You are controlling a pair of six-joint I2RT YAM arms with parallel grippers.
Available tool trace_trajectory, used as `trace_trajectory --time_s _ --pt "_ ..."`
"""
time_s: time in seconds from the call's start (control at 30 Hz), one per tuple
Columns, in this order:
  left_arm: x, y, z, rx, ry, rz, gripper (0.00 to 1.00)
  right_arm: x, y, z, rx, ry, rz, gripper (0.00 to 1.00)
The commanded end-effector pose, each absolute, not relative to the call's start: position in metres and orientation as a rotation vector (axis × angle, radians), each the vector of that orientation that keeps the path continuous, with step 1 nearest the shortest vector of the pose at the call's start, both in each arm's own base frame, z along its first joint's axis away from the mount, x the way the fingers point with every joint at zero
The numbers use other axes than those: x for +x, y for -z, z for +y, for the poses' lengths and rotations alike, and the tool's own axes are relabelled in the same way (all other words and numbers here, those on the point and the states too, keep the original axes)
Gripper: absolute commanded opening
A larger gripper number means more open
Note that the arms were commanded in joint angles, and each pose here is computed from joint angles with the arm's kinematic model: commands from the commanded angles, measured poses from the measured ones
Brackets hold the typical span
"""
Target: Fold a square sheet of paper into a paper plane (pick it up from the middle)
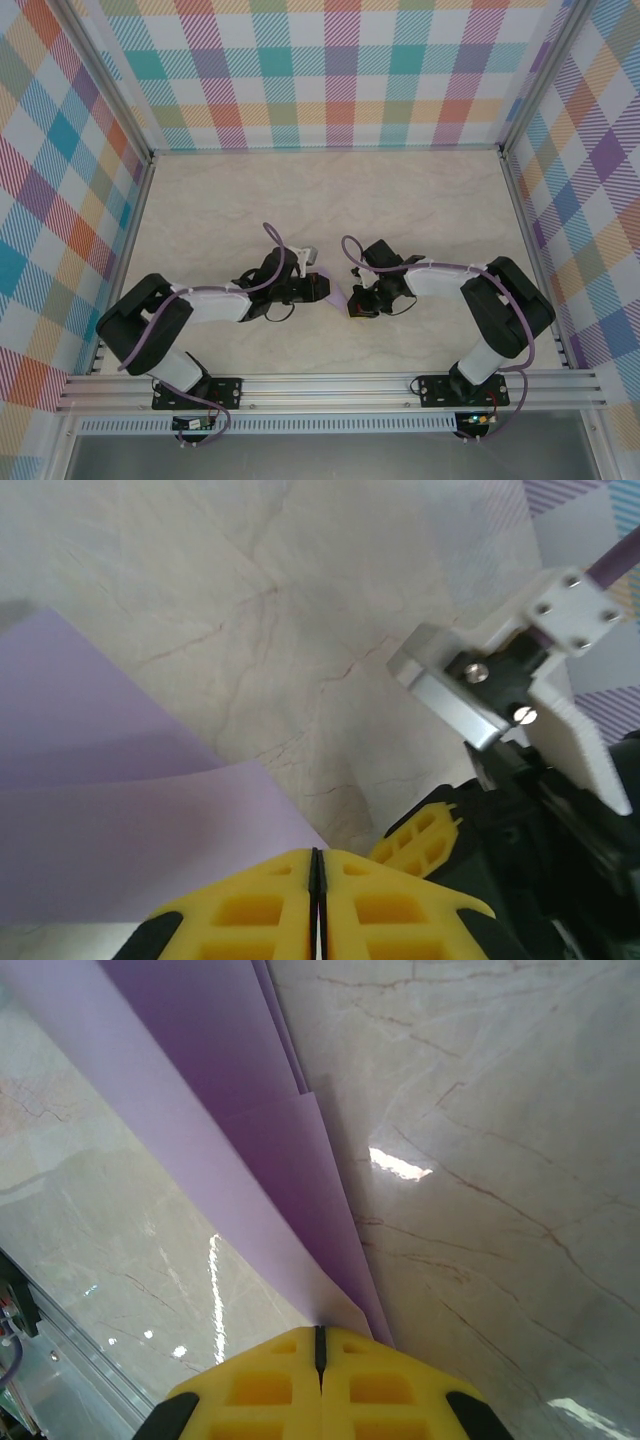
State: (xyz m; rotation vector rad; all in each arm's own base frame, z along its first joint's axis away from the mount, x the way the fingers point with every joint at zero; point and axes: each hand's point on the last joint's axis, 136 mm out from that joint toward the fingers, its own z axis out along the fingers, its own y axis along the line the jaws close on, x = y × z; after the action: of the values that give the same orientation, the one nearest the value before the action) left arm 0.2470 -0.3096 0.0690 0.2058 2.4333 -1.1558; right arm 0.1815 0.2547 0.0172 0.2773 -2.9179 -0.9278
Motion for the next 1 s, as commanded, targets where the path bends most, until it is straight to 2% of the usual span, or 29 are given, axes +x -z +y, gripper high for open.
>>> trace_trajectory --time_s 0.0,0.37,0.7,0.97 --pt "0.257 -0.081 -0.33 0.234 1.198 2.359 0.09 0.186 -0.032 0.258 0.29 0.963 -2.933 0.0" --pt "0.255 -0.019 -0.313 0.178 1.045 2.486 0.07 0.198 -0.057 0.278 0.362 1.127 -2.922 0.0" --pt "0.254 -0.004 -0.301 0.175 0.943 2.526 0.06 0.214 -0.039 0.292 0.39 1.069 -2.907 0.0" --pt "0.255 0.005 -0.286 0.144 0.829 2.565 0.05 0.193 -0.019 0.274 0.431 0.942 -2.871 0.0"
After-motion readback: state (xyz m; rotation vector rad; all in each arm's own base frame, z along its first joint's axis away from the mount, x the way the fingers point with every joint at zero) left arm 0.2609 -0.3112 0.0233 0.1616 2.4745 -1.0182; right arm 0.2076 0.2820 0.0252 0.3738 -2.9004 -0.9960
